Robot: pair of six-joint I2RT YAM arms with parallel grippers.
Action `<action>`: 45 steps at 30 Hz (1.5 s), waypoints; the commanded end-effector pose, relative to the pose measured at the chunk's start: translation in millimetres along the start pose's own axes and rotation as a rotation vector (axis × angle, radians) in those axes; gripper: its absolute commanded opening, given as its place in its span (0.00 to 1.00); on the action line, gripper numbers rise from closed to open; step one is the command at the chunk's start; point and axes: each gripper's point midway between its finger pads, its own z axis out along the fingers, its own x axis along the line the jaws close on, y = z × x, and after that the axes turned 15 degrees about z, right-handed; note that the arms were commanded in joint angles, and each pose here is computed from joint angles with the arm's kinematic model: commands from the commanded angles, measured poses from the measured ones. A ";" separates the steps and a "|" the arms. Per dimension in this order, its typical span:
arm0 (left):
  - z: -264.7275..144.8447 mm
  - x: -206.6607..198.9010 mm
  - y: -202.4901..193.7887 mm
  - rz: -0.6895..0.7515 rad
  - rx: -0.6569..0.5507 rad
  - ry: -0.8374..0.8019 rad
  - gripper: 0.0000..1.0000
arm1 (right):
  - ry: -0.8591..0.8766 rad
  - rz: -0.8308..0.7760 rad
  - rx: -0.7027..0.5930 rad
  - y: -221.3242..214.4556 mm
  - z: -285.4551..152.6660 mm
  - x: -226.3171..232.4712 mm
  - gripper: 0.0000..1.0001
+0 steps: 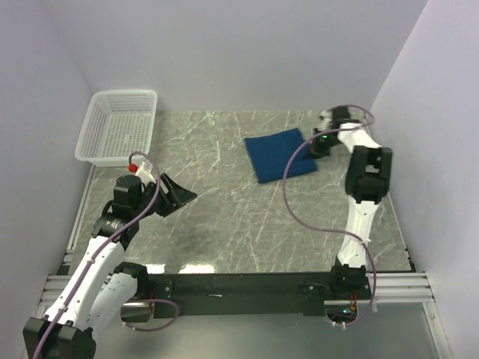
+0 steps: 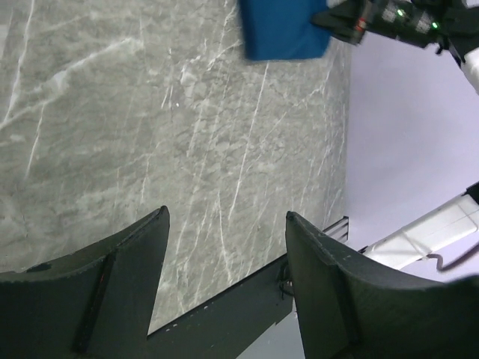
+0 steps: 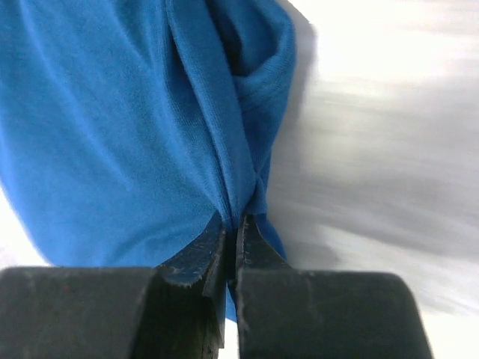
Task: Fold and stack the t-shirts
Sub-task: Neatly place the folded tshirt to the corner
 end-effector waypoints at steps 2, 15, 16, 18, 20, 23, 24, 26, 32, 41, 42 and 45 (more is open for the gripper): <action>-0.4 2.1 -7.9 -0.016 0.005 -0.016 0.68 | -0.228 -0.061 -0.128 42.7 -75.4 -86.1 0.00; -3.9 -3.9 -3.1 -0.010 -0.015 -0.034 0.68 | -0.730 -0.379 -0.447 98.5 -202.5 -142.5 0.84; -4.0 -4.2 -1.7 -0.006 -0.017 -0.031 0.68 | -0.701 -0.402 -0.438 93.4 -200.7 -136.4 0.84; -4.6 -3.7 1.5 0.007 -0.025 -0.020 0.68 | -0.635 -0.497 -0.364 68.5 -198.2 -116.8 0.84; -6.1 -1.9 12.7 0.053 -0.056 0.014 0.69 | -0.505 -0.588 -0.293 37.3 -177.4 -91.9 0.85; -17.7 12.0 44.2 0.150 -0.155 0.165 0.75 | -0.374 -0.705 -0.354 -0.1 -184.4 -56.4 0.86; -24.2 17.9 57.1 0.175 -0.202 0.230 0.79 | -0.351 -0.728 -0.531 7.8 -217.7 -29.2 0.87; -52.3 32.8 91.6 0.222 -0.334 0.413 1.00 | -0.316 -0.683 -0.704 -8.3 -248.1 -18.6 0.93; -82.3 24.4 111.9 0.376 -0.443 0.447 0.99 | -0.140 -0.242 -0.974 -39.3 -319.4 -32.5 1.00; -81.1 38.0 91.8 0.399 -0.412 0.456 0.99 | -0.271 -0.013 -1.184 -105.0 -352.2 -72.6 1.00; -81.8 37.9 91.8 0.396 -0.415 0.456 0.99 | -0.276 -0.024 -1.239 -114.2 -363.7 -70.2 1.00; -80.5 38.4 90.5 0.396 -0.409 0.454 1.00 | -0.309 0.007 -1.301 -130.0 -373.2 -76.8 1.00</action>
